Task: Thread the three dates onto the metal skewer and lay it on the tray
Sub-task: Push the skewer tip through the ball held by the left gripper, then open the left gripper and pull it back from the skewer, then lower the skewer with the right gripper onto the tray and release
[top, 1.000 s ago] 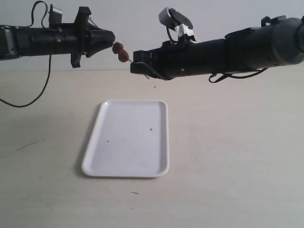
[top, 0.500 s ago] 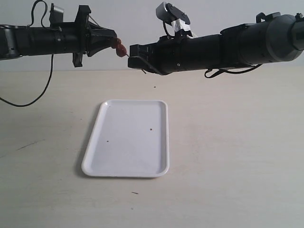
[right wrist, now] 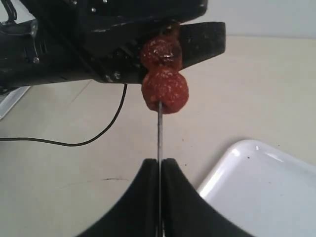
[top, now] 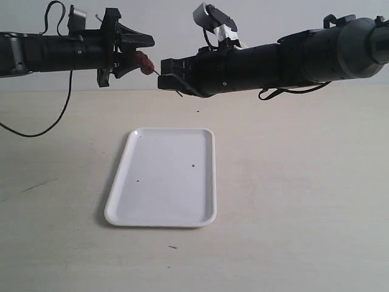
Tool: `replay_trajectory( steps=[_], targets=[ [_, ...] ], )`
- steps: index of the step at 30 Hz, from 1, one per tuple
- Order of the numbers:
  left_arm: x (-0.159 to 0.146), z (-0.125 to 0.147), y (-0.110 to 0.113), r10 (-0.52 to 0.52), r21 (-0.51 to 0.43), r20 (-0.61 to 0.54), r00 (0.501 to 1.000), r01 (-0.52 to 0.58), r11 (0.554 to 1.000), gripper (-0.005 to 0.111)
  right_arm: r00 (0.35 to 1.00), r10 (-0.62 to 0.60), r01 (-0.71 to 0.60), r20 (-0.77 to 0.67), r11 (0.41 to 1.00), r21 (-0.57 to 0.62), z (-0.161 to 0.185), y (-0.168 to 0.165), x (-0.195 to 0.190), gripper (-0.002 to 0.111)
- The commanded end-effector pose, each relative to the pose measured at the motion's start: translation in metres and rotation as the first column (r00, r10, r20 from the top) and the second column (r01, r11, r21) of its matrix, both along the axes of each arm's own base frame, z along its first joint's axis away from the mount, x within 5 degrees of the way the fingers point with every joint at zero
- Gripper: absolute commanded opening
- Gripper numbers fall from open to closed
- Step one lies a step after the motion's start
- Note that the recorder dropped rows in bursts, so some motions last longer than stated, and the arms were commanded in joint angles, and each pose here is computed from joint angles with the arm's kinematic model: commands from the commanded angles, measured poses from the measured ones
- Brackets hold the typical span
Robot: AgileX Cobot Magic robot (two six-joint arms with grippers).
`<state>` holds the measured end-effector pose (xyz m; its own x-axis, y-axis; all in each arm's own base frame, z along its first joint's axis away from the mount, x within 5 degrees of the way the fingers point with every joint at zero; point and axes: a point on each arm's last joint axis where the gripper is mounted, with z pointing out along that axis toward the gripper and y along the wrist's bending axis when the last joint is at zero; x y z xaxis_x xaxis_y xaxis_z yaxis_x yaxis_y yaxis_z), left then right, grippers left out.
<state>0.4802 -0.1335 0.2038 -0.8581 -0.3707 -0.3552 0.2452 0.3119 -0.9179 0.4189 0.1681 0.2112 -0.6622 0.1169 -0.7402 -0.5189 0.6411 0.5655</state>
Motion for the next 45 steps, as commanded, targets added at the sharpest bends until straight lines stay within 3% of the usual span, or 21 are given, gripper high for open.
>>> replay_trajectory(
  steps=[1, 13, 17, 18, 20, 22, 27, 31, 35, 41, 45],
  targets=[
    [0.0, 0.006, 0.0, -0.001, -0.027, 0.014, 1.0, 0.001, 1.0, 0.05, 1.0, 0.018, -0.018, 0.019, 1.0, -0.009, 0.003, 0.001, 0.0, 0.0],
    [0.007, 0.008, 0.049, 0.036, -0.021, 0.061, 0.997, -0.034, 0.999, 0.05, 1.0, -0.001, -0.002, -0.03, 0.993, -0.119, -0.007, -0.004, -0.001, 0.0],
    [0.005, 0.0, 0.073, 0.014, 0.085, 0.065, 0.998, -0.02, 0.996, 0.047, 0.999, -0.044, 0.038, -0.032, 0.987, -0.158, -0.005, -0.008, 0.0, 0.0],
    [0.005, -0.001, 0.075, 0.011, 0.094, 0.065, 0.998, -0.017, 0.995, 0.045, 0.998, -0.052, 0.047, -0.028, 0.986, -0.162, -0.004, -0.009, -0.002, 0.0],
    [0.003, -0.001, 0.079, -0.01, 0.102, 0.067, 0.998, 0.003, 0.995, 0.028, 0.992, -0.126, 0.123, 0.0, 0.971, -0.206, 0.001, -0.018, -0.007, 0.0],
    [0.001, 0.0, 0.081, -0.038, 0.094, 0.082, 0.996, 0.03, 0.995, 0.0, 0.972, -0.23, 0.235, 0.053, 0.923, -0.306, 0.0, -0.027, -0.021, 0.0],
    [-0.007, -0.005, 0.081, -0.042, 0.128, 0.138, 0.99, 0.025, 0.991, 0.0, 0.947, -0.302, 0.319, 0.11, 0.844, -0.432, -0.01, -0.006, -0.057, 0.0],
    [-0.028, -0.01, 0.087, 0.051, 0.225, 0.196, 0.979, -0.096, 0.97, 0.0, 0.911, -0.392, 0.405, 0.126, 0.795, -0.453, -0.02, 0.021, -0.078, 0.0],
    [-0.049, -0.008, 0.09, 0.106, 0.273, 0.26, 0.96, -0.179, 0.945, 0.0, 0.889, -0.444, 0.446, 0.112, 0.786, -0.429, -0.024, 0.036, -0.093, 0.0],
    [-0.081, 0.004, 0.089, 0.033, 0.351, 0.363, 0.931, -0.169, 0.921, 0.0, 0.89, -0.451, 0.434, 0.07, 0.789, -0.435, -0.044, 0.061, -0.109, 0.0],
    [-0.1, 0.008, 0.089, 0.019, 0.392, 0.382, 0.924, -0.18, 0.902, 0.0, 0.864, -0.497, 0.472, 0.079, 0.745, -0.471, -0.07, 0.077, -0.12, 0.0]
  ],
)
